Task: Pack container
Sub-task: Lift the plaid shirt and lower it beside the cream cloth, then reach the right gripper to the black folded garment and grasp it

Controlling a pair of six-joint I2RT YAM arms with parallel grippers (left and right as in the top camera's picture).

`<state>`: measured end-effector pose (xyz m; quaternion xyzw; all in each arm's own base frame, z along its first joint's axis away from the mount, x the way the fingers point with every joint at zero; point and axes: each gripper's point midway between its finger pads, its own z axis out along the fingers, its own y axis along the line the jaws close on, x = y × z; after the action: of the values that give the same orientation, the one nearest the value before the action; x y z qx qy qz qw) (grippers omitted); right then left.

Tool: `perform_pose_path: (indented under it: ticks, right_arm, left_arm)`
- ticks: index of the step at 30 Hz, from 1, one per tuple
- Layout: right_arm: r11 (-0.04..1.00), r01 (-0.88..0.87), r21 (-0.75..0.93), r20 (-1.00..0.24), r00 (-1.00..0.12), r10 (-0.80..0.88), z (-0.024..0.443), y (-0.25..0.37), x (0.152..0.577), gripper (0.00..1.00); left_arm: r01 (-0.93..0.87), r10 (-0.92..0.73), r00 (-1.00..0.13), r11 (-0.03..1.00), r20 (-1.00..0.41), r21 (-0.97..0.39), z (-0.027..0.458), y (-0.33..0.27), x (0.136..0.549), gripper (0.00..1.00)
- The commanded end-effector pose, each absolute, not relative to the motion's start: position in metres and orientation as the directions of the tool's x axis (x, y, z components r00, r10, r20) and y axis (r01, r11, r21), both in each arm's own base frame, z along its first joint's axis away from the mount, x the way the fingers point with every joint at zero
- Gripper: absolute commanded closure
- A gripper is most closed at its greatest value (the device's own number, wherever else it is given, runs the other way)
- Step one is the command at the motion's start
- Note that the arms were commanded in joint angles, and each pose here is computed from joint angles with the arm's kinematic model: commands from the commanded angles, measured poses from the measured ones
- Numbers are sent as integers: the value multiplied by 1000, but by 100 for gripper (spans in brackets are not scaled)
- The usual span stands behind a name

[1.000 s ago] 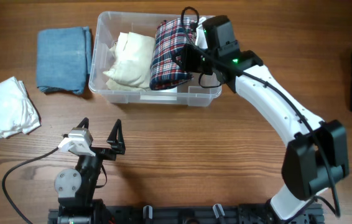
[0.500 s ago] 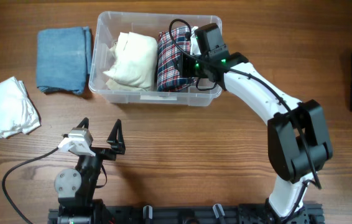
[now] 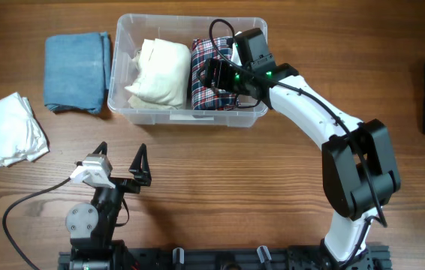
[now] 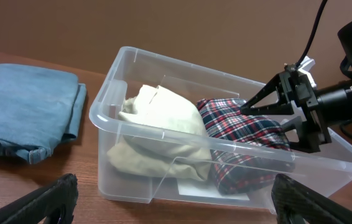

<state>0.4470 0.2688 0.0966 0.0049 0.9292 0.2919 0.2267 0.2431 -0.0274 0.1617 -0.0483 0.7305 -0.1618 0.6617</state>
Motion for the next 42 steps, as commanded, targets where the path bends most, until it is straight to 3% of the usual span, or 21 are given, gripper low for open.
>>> perform_pose_path:
  ticks: [1,7,10,13,16,18,21,23,31,38,40,42]
  right_arm:
    - [840,-243,486,-534,-843,65,131,267,453,1]
    - [927,-313,205,-628,-769,-120,175,231,458,0]
    - [950,-285,127,-648,-749,-139,221,209,461,0]
    - [993,-109,44,-699,-713,-47,290,123,467,0]
    - [982,187,14,-722,-678,139,313,-10,467,0]
    - [910,414,22,-686,-656,315,295,-113,455,0]
    - [834,550,-41,-611,-675,415,250,-197,435,0]
    - [812,567,-139,-478,-756,447,188,-250,416,0]
    - [775,544,-320,-247,-838,486,89,-309,380,1]
    - [799,488,-350,-276,-869,410,71,-339,390,4]
    - [809,472,-351,-243,-880,408,54,-339,390,10]
    - [817,467,-339,-195,-884,425,32,-335,385,23]
  left_arm:
    - [128,-280,-113,947,-953,-294,160,-24,243,0]
    - [128,-280,-113,947,-953,-294,160,-24,243,0]
    - [128,-280,-113,947,-953,-294,160,-24,243,0]
    - [128,-280,-113,947,-953,-294,160,-24,243,0]
    - [128,-280,-113,947,-953,-294,160,-24,243,0]
    - [128,-280,-113,947,-953,-294,160,-24,243,0]
    - [128,-280,-113,947,-953,-294,160,-24,243,0]
    - [128,-280,-114,947,-953,-294,160,-24,243,0]
    - [128,-280,-113,947,-953,-294,160,-24,243,0]
    - [128,-280,-113,947,-953,-294,160,-24,243,0]
    - [128,-280,-113,947,-953,-294,160,-24,243,0]
    - [128,-280,-114,947,-953,-294,160,-24,243,0]
